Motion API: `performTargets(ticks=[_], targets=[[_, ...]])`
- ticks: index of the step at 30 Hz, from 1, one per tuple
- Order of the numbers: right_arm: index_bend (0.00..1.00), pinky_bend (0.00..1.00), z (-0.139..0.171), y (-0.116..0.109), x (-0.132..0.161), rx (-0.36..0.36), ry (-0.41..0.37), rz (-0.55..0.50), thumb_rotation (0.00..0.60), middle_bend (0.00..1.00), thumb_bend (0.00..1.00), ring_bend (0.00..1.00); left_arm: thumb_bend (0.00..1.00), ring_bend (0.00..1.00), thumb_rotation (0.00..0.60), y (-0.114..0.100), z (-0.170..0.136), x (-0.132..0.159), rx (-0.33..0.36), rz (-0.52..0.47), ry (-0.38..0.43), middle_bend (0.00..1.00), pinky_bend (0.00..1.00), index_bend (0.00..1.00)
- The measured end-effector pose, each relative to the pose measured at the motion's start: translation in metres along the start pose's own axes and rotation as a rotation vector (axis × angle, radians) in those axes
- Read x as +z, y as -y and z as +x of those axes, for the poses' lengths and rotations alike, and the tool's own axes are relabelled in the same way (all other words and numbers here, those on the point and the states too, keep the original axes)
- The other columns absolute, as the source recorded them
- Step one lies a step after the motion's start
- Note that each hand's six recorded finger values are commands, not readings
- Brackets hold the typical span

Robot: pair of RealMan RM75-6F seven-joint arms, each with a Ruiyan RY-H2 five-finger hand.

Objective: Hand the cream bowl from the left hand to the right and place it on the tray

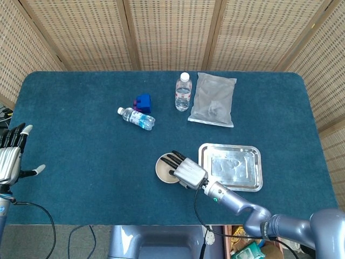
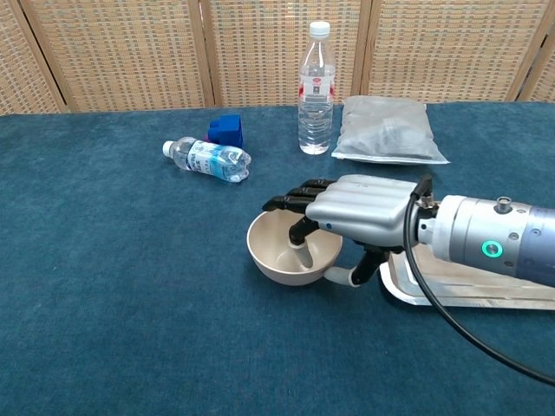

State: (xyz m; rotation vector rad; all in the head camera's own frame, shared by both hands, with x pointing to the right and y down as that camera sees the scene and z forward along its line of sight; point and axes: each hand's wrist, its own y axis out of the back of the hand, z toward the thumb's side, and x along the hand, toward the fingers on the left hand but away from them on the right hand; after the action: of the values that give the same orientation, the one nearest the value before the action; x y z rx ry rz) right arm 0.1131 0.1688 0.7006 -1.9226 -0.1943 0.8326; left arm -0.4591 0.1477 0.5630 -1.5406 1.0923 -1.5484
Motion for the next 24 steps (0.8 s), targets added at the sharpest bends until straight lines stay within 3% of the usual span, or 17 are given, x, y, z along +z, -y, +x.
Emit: performTargets(ticks=[6,12,19,24], targets=[[0.6,0.0,0.0,-0.001,-0.002,-0.023,0.009,-0.011,0.6,0.0,0.51,0.0,0.0,0.0,0.6,0.001,0.0,0.0,-0.005,-0.002,0.003,0.0,0.0,0.0],[0.6,0.0,0.011,-0.019,-0.015,-0.092,0.04,-0.018,0.6,0.0,0.53,0.0,0.0,0.0,0.6,0.001,0.0,0.001,-0.009,-0.003,0.004,0.0,0.0,0.0],[0.62,0.0,0.067,-0.047,-0.072,-0.153,0.154,0.014,0.6,0.0,0.53,0.0,0.0,0.0,0.6,0.003,-0.003,0.005,-0.015,-0.004,0.022,0.0,0.0,0.0],[0.62,0.0,0.121,-0.044,-0.102,-0.151,0.236,0.004,0.6,0.0,0.53,0.0,0.0,0.0,0.6,0.004,-0.004,0.007,-0.02,-0.006,0.031,0.0,0.0,0.0]])
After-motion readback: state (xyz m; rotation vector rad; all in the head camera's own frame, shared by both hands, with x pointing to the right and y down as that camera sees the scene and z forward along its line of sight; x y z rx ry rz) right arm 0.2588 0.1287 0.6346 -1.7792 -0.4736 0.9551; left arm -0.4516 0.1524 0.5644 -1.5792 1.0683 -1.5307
